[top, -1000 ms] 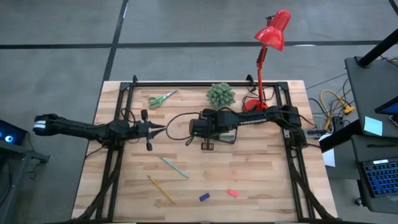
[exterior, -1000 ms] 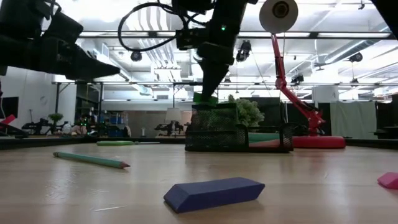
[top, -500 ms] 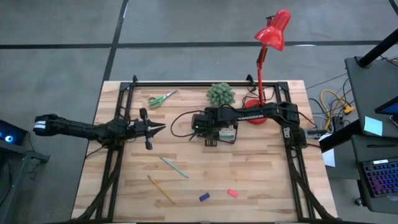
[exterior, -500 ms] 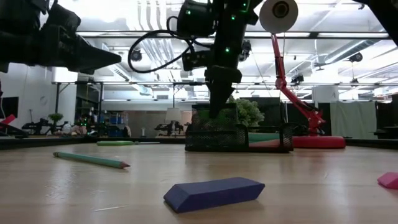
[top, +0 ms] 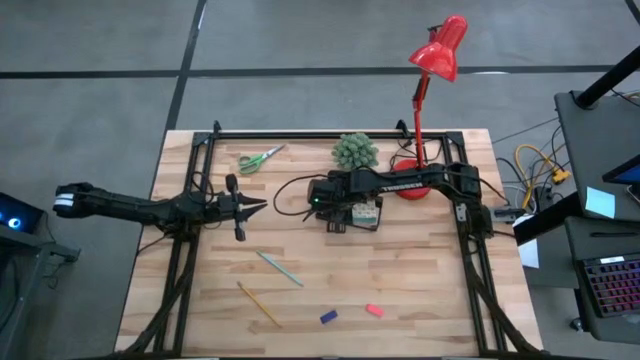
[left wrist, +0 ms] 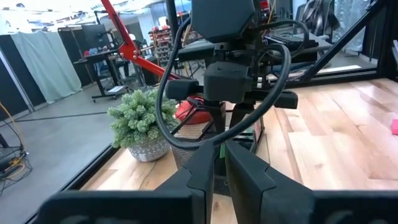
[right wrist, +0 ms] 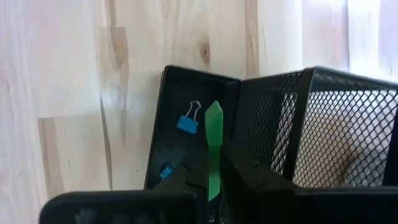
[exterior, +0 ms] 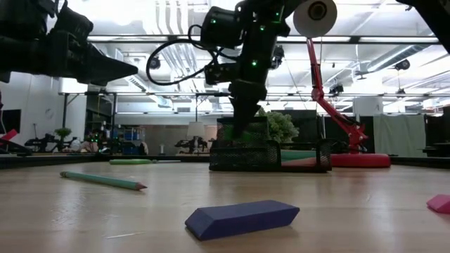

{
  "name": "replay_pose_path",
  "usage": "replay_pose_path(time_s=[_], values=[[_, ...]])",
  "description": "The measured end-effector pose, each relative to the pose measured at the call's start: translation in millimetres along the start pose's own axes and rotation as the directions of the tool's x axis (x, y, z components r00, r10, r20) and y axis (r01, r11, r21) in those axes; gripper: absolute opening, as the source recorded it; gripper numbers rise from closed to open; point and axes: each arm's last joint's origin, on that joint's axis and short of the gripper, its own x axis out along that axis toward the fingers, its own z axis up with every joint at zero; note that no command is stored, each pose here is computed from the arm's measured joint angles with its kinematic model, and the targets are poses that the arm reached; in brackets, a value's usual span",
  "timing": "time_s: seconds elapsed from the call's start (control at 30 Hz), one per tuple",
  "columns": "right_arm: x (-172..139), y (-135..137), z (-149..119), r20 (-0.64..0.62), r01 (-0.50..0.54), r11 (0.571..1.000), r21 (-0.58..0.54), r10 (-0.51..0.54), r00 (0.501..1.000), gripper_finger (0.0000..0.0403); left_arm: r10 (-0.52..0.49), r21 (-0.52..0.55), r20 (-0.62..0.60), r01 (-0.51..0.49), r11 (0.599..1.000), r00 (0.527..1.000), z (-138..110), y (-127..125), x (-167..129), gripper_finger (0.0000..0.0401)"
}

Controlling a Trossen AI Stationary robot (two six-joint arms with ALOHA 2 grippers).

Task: Pick and place office supplies into organizer
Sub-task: Put the green eraser into the black desk organizer

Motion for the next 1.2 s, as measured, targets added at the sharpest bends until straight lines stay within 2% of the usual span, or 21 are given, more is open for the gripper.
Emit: replay_pose_path(time_s=[0.4, 0.67, 0.87, 1.2], values=[[0.1, 0.2, 0.5, 0.004, 0.0, 0.999, 0.034, 0.0, 1.0, 0.0079, 0.0, 0.006, -0.001, 0.0, 1.0, 1.0, 0.3, 0.0, 0.3, 0.0026], [0.1, 0.3, 0.7, 0.007, -0.001, 0.999, 0.036, 0.001, 1.0, 0.0096, 0.0, 0.005, 0.001, 0.0, 1.0, 1.0, 1.2, 0.1, 0.4, 0.0026], [0.1, 1.4, 0.8, 0.01, -0.044, 0.995, 0.085, 0.044, 0.999, 0.0105, 0.0, 0.005, 0.001, 0.0, 1.0, 1.0, 1.2, 0.1, 0.4, 0.0026], [0.2, 1.8, -0.2, 0.0, -0.048, 0.989, 0.138, 0.048, 0.999, 0.0136, -0.001, 0.006, -0.002, 0.001, 1.0, 1.0, 0.8, 0.0, 0.5, 0.0026]])
